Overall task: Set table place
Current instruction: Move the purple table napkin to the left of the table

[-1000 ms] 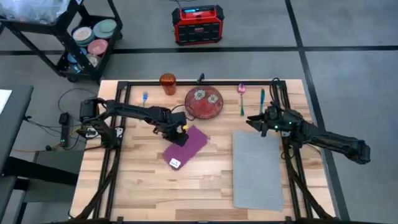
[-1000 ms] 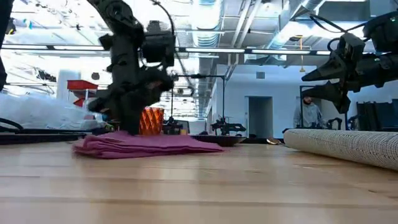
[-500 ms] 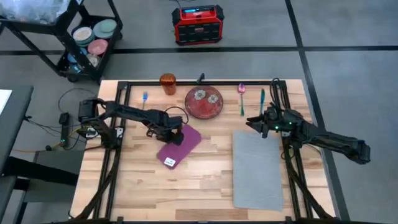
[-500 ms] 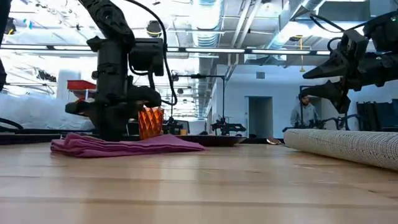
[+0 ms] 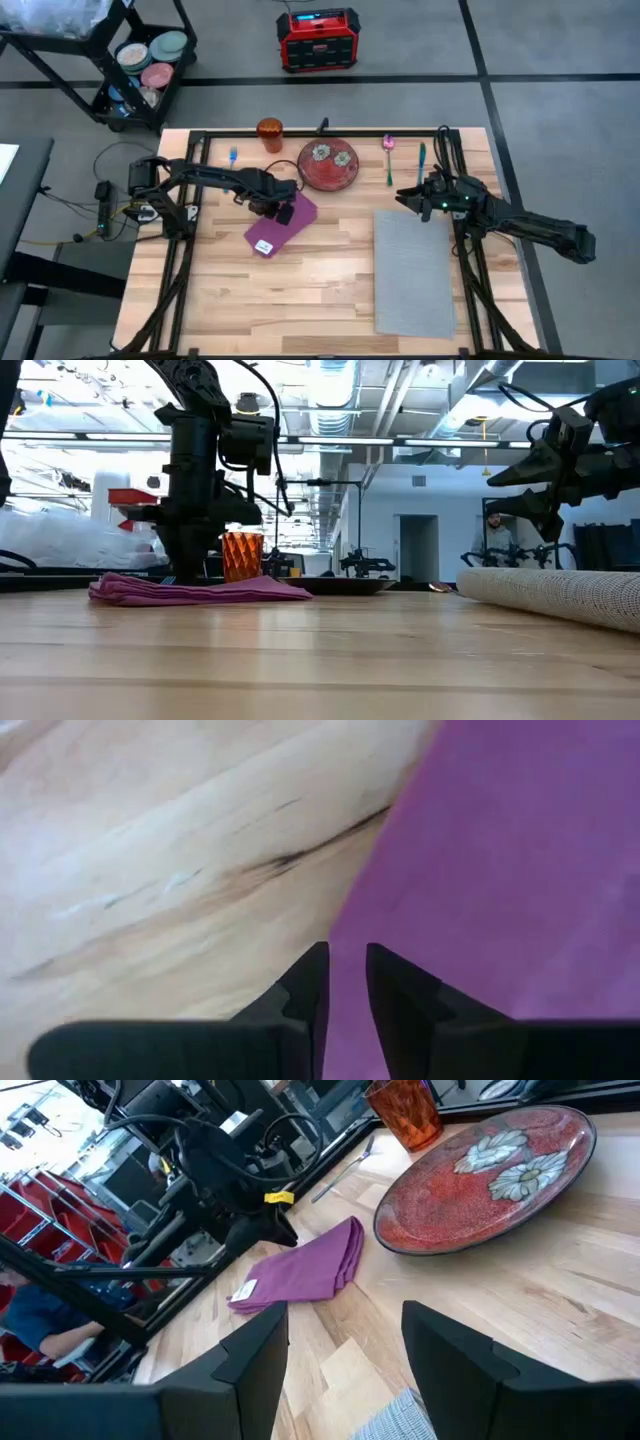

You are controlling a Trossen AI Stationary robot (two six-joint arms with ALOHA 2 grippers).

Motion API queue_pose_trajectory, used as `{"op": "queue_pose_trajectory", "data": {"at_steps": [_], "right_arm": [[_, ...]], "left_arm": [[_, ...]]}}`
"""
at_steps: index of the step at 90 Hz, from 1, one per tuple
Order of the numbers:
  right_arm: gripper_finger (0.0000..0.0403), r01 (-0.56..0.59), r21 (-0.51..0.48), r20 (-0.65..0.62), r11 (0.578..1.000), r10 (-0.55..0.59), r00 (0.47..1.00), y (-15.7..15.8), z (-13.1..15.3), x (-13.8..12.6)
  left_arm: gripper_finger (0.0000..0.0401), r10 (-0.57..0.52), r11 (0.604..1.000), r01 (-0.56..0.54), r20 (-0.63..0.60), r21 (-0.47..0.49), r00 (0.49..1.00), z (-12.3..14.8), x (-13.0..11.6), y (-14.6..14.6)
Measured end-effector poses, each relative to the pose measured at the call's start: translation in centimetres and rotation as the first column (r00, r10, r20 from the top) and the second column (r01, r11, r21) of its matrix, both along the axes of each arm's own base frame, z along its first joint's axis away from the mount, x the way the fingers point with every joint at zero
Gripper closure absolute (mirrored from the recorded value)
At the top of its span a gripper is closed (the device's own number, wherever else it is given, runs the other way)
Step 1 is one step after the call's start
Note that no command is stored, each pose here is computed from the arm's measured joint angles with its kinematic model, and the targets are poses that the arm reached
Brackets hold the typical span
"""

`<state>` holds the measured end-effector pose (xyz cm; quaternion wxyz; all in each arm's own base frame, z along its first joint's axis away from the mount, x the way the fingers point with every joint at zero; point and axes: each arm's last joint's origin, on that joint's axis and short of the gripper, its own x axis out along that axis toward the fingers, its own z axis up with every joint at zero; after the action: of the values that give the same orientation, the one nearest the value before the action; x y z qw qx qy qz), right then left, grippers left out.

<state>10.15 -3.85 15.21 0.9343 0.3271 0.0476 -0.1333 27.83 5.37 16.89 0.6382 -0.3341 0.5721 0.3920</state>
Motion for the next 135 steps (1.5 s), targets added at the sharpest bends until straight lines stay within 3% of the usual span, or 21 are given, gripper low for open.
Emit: {"op": "queue_pose_trajectory", "data": {"at_steps": [7,17,31,41,51,91,135], "right_arm": [[0.0218,0.0,0.0,0.0,1.0,0.0,1.0,0.0,0.0,0.0],[0.0218,0.0,-0.001,0.0,1.0,0.0,1.0,0.0,0.0,0.0],[0.0218,0.0,-0.001,0.0,1.0,0.0,1.0,0.0,0.0,0.0],[0.0218,0.0,0.0,0.0,1.0,0.0,1.0,0.0,0.0,0.0],[0.0218,0.0,0.0,0.0,1.0,0.0,1.0,0.0,0.0,0.0],[0.0218,0.0,-0.001,0.0,1.0,0.0,1.0,0.0,0.0,0.0],[0.0218,0.0,-0.001,0.0,1.0,0.0,1.0,0.0,0.0,0.0]], "left_arm": [[0.0331,-0.078,0.997,0.077,0.04,0.014,0.996,0.4,0.5,0.6],[0.0313,-0.079,0.996,0.072,0.133,0.058,0.988,2.0,1.8,2.0],[0.0299,-0.209,0.96,0.17,0.167,0.222,0.964,4.1,3.2,3.4],[0.0298,-0.201,0.949,0.146,0.179,0.279,0.963,4.4,3.2,4.8],[0.0298,-0.168,0.954,0.113,0.183,0.277,0.969,4.3,2.8,5.9],[0.0298,-0.285,0.944,0.25,0.147,0.215,0.947,2.3,1.8,6.0],[0.0298,-0.33,0.937,0.302,0.161,0.177,0.93,0.6,0.9,6.5]]}}
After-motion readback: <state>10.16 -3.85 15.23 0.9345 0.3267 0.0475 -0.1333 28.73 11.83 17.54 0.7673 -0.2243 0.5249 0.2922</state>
